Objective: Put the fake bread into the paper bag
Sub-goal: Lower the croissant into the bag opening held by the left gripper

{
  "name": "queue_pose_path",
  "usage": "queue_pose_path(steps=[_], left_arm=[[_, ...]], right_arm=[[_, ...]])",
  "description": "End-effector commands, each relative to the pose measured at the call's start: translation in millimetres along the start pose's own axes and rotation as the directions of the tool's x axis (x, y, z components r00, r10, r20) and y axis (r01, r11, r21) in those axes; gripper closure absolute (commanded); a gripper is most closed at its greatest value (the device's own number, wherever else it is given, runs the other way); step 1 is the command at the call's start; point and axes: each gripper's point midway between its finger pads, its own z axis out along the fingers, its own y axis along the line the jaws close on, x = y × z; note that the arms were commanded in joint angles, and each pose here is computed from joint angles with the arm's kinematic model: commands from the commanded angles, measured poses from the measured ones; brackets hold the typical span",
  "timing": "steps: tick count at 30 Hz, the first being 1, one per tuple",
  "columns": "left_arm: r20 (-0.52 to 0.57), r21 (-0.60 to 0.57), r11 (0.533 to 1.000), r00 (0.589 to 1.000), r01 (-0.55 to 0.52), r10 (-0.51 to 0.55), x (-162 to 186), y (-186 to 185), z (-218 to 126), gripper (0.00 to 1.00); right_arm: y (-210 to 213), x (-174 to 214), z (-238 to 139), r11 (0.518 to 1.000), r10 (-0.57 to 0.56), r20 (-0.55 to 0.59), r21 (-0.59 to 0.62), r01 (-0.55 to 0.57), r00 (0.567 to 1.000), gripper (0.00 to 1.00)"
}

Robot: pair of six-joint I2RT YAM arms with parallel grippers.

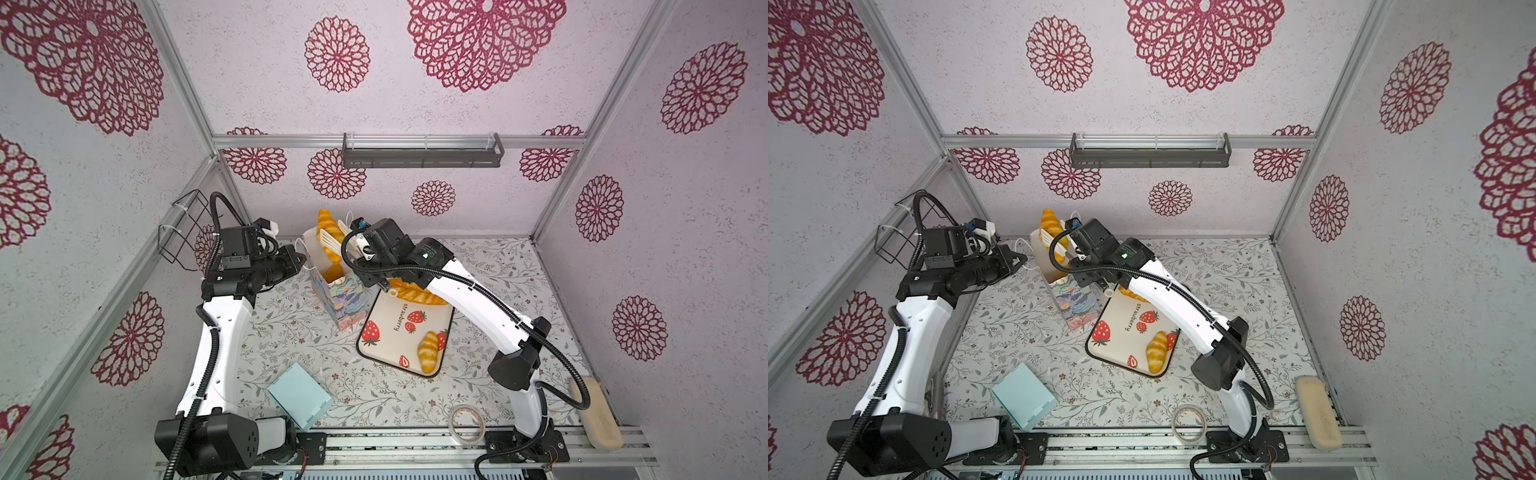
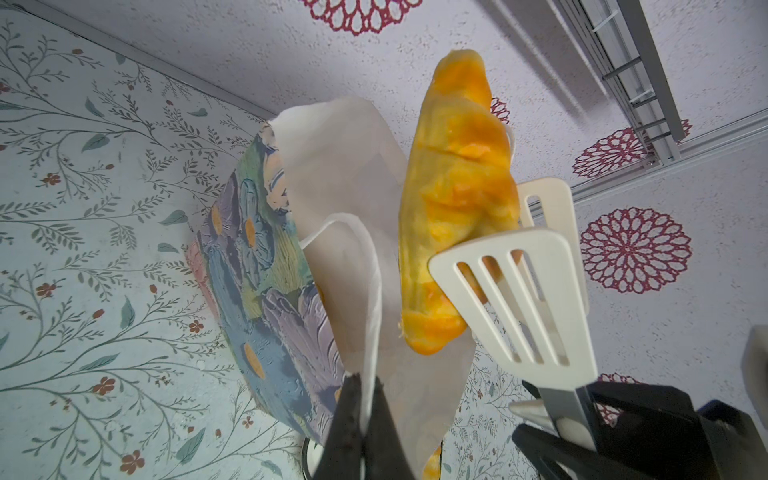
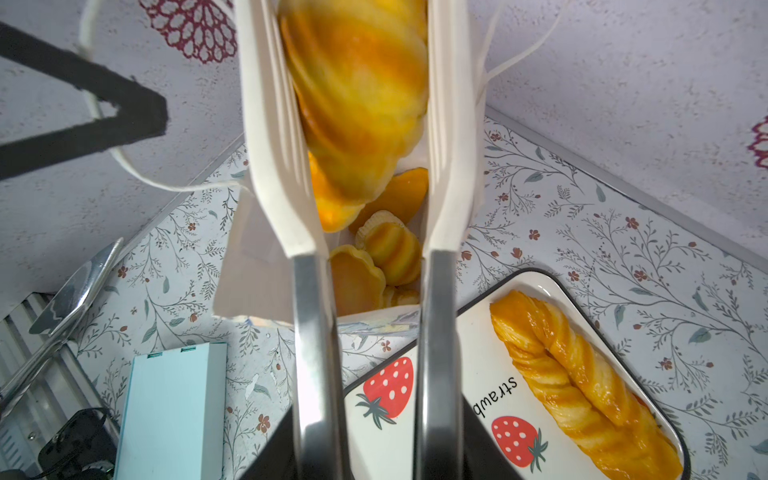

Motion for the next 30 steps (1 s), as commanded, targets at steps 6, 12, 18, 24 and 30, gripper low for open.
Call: queue_pose_path(steps=[6, 12, 18, 24, 30], left_arm=[[0.032, -0.008, 1.000, 0.999, -0.005, 0.005, -5.9, 1.6, -7.5, 1.00], [0.034, -0.007, 1.000, 0.999, -0.002, 0.003, -6.6, 1.9, -7.8, 1.00], [0.031, -0.001, 1.000, 1.000, 0.003, -0.003, -6.4, 1.5, -7.5, 1.00], [0.032, 0.001, 1.000, 0.999, 0.002, -0.002, -6.4, 0.8, -8.0, 1.00], [0.030, 0.009, 1.000, 1.000, 0.004, -0.005, -6.3, -0.2, -7.2, 1.00]], right_arm=[[-7.1, -27.8, -9.4, 1.000, 0.018, 0.087, -0.026, -0.015, 0.996, 0.57], [-8.8, -24.9, -4.6, 0.999, 0.020, 0.072, -0.034, -0.018, 0.997, 0.55], [-10.3, -25.1, -3.0, 0.999, 0.021, 0.068, -0.036, -0.018, 0.997, 0.48], [-10.8, -26.7, -5.3, 0.999, 0.023, 0.072, -0.037, -0.020, 0.997, 0.45], [-11.5, -28.7, -8.5, 0.999, 0.025, 0.080, -0.037, -0.022, 0.997, 0.42]])
